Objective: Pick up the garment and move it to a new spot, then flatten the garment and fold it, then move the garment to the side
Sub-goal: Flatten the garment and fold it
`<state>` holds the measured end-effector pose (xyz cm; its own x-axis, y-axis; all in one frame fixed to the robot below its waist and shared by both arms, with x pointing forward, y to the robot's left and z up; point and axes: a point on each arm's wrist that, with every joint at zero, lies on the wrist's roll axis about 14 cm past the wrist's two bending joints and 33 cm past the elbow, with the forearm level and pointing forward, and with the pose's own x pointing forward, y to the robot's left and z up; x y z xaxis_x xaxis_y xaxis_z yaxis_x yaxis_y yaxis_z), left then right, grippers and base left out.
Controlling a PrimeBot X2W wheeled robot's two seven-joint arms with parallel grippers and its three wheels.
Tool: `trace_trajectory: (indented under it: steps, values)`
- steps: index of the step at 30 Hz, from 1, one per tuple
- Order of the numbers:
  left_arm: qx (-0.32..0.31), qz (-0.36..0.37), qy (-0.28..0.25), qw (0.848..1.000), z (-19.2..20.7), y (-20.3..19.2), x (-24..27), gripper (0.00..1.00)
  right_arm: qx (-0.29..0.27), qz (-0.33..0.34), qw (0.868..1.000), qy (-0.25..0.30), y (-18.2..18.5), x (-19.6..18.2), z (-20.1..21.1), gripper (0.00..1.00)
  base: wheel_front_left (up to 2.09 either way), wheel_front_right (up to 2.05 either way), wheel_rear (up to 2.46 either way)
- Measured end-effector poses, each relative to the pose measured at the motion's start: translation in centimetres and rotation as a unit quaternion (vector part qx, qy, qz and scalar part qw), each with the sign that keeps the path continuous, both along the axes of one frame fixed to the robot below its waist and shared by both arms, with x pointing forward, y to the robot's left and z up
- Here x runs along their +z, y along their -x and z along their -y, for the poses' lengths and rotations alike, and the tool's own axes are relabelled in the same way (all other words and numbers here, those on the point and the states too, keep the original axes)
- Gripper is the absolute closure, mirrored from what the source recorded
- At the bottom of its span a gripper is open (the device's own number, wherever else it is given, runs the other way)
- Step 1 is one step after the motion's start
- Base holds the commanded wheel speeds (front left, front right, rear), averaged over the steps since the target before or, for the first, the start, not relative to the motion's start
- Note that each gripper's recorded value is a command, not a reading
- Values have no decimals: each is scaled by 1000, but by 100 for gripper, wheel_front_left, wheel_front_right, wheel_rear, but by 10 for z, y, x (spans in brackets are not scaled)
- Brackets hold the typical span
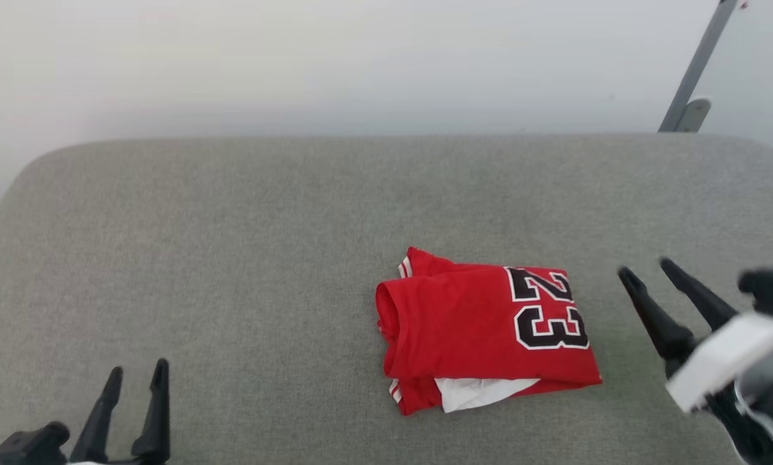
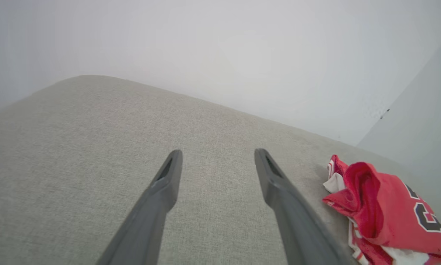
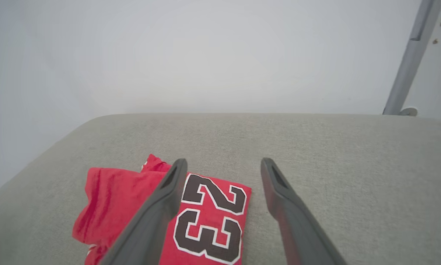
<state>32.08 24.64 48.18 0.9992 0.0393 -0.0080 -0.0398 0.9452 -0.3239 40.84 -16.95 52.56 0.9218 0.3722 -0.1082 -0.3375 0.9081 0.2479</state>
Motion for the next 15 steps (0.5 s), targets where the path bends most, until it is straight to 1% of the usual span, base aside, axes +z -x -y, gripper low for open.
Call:
trace_trajectory:
  steps: [3, 7, 9, 10, 12, 15]
  values:
    - [3, 6, -4, 1000, -2, 2, 4, 0, -21, 12, 1000, 0, 8, -4, 13, 0, 0, 0, 0]
    - [3, 14, -36, 999, -7, 7, 10, 0, -50, 33, 998, 7, 22, -10, 29, 0, 0, 0, 0]
    - [0, 18, -51, 999, -6, 11, 13, 0, -67, 49, 996, 21, 30, -15, 41, 0, 0, 0, 0]
    - [2, 22, -52, 998, -7, 11, 15, 0, -73, 54, 995, 26, 32, -16, 45, 0, 0, 0, 0]
    - [3, 27, -54, 998, -8, 13, 18, 0, -89, 63, 994, 20, 35, -15, 50, 0, 0, 0, 0]
    - [3, 28, -56, 998, -9, 17, 19, 0, -99, 70, 992, 31, 41, -17, 55, 0, 0, 0, 0]
